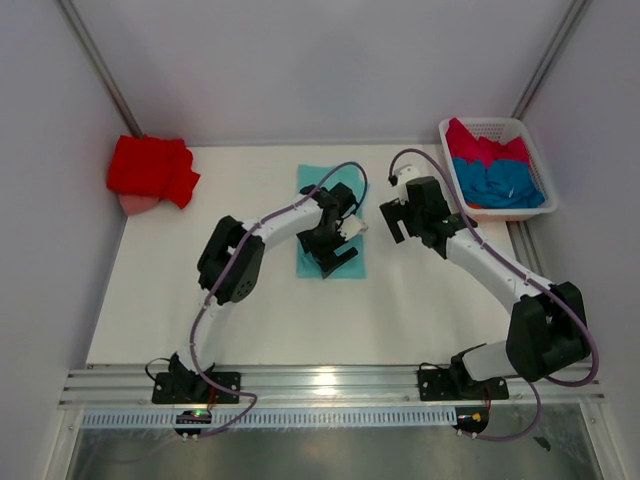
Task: Fold and stack the t-shirts
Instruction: Fold the tshirt
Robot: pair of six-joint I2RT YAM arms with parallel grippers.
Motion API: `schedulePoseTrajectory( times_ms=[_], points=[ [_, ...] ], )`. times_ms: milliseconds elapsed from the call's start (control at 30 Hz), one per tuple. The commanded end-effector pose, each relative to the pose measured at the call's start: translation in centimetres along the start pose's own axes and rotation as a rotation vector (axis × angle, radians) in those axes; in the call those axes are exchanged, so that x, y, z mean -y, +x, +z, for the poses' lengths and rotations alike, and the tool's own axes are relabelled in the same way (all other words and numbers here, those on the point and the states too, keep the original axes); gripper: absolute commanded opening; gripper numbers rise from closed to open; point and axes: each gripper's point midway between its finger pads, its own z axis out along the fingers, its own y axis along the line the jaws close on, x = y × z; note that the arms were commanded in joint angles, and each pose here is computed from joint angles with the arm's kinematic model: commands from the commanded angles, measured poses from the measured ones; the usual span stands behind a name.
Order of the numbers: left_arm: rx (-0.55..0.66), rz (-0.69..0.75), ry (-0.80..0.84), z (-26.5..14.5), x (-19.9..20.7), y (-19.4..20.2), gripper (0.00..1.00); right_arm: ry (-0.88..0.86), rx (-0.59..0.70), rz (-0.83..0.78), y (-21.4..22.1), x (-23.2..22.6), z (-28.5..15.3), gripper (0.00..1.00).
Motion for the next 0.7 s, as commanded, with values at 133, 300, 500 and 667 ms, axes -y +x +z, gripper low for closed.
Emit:
schedulePoseTrajectory(
  times_ms=[133, 300, 500, 667],
  points=[
    [0.304, -0.037, -0.1, -8.3, -1.4, -4.7, 0.99, -0.074, 0.079, 0.012, -2.0, -0.8, -1.3, 1.0],
    [0.456, -0.089, -0.152, -12.2, -2.1, -5.6, 0.99, -0.201, 0.085, -0.009, -2.6, -2.8, -1.6, 0.99],
    [0.547, -0.032, -0.175, -14.2, -1.4, -3.8, 0.99, -0.334, 0.122, -0.082, -3.3, -4.8, -2.3, 0.99],
    [0.498, 0.012, -0.137, -12.2, -0.2, -0.6, 0.99, -0.356, 0.136, -0.097, -3.5, -5.3, -1.8, 0.99]
  ],
)
